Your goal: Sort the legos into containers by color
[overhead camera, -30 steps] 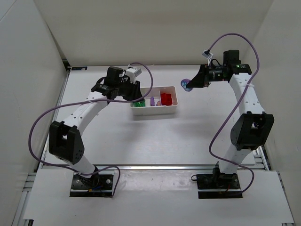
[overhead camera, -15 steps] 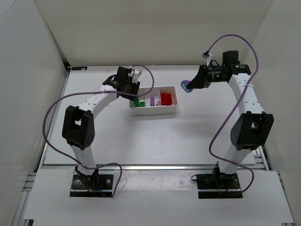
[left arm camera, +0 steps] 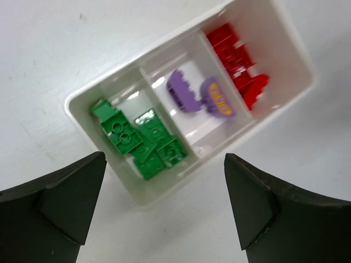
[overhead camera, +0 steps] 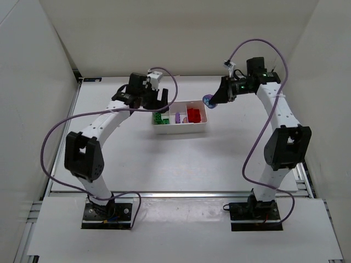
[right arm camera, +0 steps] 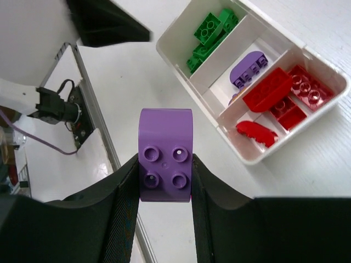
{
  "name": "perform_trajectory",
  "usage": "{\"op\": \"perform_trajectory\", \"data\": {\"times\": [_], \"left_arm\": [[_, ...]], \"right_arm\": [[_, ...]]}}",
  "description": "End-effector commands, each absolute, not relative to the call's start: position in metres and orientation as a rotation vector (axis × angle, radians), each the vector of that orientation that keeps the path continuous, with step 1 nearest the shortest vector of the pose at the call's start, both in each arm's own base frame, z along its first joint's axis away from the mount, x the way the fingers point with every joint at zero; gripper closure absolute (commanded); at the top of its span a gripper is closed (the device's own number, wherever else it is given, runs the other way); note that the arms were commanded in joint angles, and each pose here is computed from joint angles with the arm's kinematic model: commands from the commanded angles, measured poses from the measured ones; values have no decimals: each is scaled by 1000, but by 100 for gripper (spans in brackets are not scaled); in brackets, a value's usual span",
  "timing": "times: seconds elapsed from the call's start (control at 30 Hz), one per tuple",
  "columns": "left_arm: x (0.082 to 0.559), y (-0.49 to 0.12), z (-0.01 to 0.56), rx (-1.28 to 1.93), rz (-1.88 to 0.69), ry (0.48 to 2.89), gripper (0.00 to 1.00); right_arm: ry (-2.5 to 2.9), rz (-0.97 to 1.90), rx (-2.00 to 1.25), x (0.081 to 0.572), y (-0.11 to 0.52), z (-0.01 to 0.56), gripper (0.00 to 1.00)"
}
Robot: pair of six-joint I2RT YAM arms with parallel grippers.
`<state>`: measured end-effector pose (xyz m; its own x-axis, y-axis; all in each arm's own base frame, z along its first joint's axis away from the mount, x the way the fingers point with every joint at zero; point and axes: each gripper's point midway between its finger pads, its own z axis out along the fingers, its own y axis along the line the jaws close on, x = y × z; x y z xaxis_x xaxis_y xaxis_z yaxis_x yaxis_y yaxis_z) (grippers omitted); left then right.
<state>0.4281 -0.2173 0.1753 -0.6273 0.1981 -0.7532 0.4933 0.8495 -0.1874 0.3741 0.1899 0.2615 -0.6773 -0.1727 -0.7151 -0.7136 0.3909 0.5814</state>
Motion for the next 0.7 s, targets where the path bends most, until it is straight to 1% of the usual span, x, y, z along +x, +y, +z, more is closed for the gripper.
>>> {"op": "perform_trajectory", "data": {"times": [0.0, 0.07, 0.1, 0.17, 0.23, 0.27, 0.4, 0.57, 0.6, 0.67], "left_arm": [[410, -226, 272, 549, -631, 1989, 0], [408, -217, 278, 483, -598, 2009, 0], [403, -209, 272, 456, -571, 2062, 1], [399, -193, 273, 412, -517, 2092, 0], [393, -171, 266, 393, -491, 2124, 1], [387, -168, 273, 402, -522, 2104, 1], [386, -136, 267, 291, -442, 2130, 0], [383, -113, 267, 230, -369, 2133, 1], [382, -111, 268, 230, -359, 2131, 1], [380, -107, 266, 230, -340, 2137, 1]], "right_arm": [[2089, 1201, -847, 387, 216, 255, 100], [2107, 1174, -878, 395, 235, 245, 100], [2121, 1179, -890, 393, 247, 242, 100], [2154, 1129, -866, 410, 257, 229, 100], [2160, 1094, -886, 416, 277, 223, 100], [2193, 1030, -858, 424, 278, 216, 100], [2251, 868, -866, 438, 306, 187, 100], [2257, 753, -870, 451, 325, 171, 94], [2271, 750, -880, 451, 329, 161, 89], [2285, 745, -886, 452, 333, 152, 83]]}}
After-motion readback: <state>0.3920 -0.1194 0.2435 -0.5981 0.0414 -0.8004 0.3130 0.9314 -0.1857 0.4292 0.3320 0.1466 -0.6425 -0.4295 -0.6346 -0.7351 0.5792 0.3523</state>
